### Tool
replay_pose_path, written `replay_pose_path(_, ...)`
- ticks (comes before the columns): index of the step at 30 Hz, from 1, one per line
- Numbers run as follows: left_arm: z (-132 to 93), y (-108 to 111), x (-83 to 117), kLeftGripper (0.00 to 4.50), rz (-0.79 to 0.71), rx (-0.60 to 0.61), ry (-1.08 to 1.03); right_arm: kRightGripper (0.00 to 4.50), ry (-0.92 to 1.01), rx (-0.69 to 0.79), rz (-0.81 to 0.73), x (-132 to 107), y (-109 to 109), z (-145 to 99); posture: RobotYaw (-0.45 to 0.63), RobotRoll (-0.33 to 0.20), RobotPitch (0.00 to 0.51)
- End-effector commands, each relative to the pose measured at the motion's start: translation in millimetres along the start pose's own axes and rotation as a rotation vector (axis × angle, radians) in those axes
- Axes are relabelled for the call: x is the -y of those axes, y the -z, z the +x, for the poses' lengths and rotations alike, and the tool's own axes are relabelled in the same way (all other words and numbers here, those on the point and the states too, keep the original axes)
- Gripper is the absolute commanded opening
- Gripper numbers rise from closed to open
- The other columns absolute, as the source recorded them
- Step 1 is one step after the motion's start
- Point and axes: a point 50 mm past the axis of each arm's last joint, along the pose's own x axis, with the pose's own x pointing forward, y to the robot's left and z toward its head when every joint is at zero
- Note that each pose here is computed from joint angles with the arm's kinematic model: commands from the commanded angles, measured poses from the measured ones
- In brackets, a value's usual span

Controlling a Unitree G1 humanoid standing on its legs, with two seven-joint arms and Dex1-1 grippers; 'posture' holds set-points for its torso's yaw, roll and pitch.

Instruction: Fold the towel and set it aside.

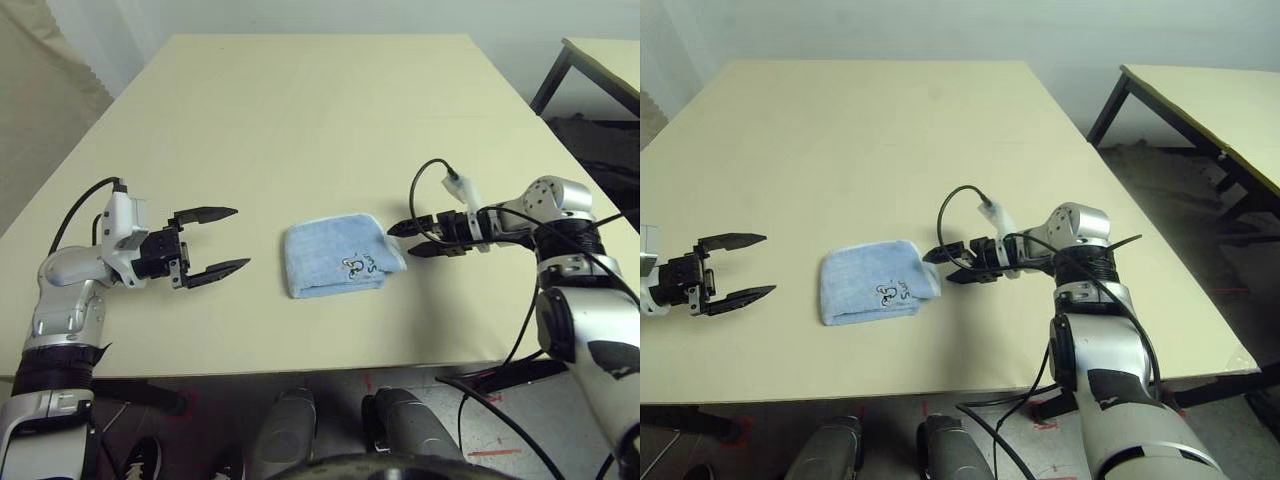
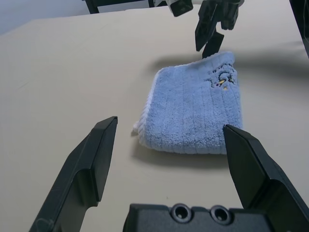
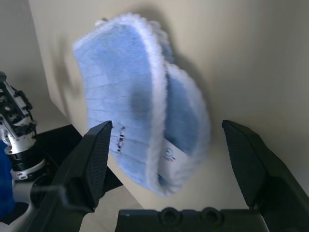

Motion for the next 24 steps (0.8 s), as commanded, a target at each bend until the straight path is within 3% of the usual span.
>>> replay_pose_path(1,2,-3,0,4.47,0.025,-0.006,0.013,4.50,-0.014,-0.082,0.061,3,14,23,0.12,0.000,0.062)
replay_pose_path(10,4,-1,2,4.47,0.023,-0.005,0.018,4.50,-0.042,-0.102,0.063,-6,21,44,0.12,0.000,0.065)
replay_pose_path(13,5,-1,3,4.50,0.021,-0.003,0.019,4.01,-0.044,-0.078,0.067,-7,20,47,0.12,0.000,0.068)
replay_pose_path(24,8,2,5,4.50,0.015,0.001,0.015,0.10,-0.073,-0.001,0.110,-9,16,46,0.12,0.000,0.073)
